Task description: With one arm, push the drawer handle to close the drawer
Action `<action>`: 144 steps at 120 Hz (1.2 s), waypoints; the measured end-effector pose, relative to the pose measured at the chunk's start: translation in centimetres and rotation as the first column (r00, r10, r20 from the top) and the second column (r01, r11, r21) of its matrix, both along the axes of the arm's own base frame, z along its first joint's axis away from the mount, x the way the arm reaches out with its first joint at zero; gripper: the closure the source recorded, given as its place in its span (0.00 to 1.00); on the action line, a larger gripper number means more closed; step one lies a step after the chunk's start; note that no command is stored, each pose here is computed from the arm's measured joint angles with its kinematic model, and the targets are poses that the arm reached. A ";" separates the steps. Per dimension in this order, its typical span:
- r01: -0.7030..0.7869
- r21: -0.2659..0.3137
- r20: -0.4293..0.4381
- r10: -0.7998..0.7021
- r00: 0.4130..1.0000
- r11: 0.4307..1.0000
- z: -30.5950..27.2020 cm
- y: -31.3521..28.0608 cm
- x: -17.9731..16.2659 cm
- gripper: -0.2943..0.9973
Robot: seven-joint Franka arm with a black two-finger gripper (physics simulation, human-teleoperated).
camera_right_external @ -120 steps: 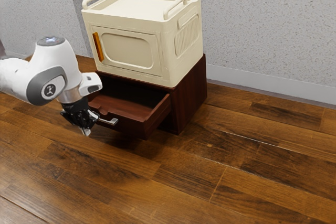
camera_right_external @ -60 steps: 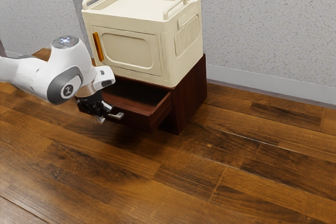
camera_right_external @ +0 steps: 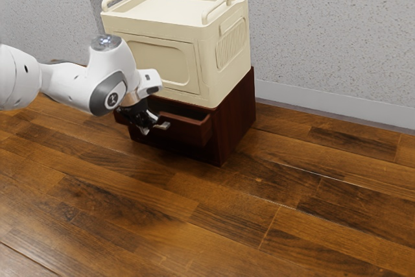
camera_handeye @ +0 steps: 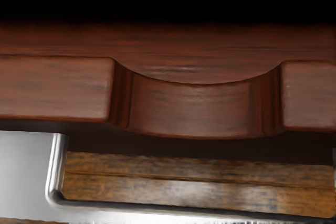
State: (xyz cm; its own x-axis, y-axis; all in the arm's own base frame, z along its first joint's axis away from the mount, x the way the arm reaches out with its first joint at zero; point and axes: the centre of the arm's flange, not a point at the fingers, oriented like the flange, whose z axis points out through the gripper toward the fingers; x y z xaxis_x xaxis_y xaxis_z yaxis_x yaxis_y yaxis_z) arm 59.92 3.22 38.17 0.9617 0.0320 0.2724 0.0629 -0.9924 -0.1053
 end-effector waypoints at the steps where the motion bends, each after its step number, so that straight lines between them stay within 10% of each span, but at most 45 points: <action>1: 0.000 -0.001 0.001 0.000 1.000 1.000 0.0 0.0 0.1 0.84; 103: 0.104 0.002 0.051 -0.104 0.993 0.995 0.0 0.7 5.6 0.84; 144: 0.149 -0.193 0.026 -0.147 0.989 0.970 15.7 -3.0 -7.8 0.84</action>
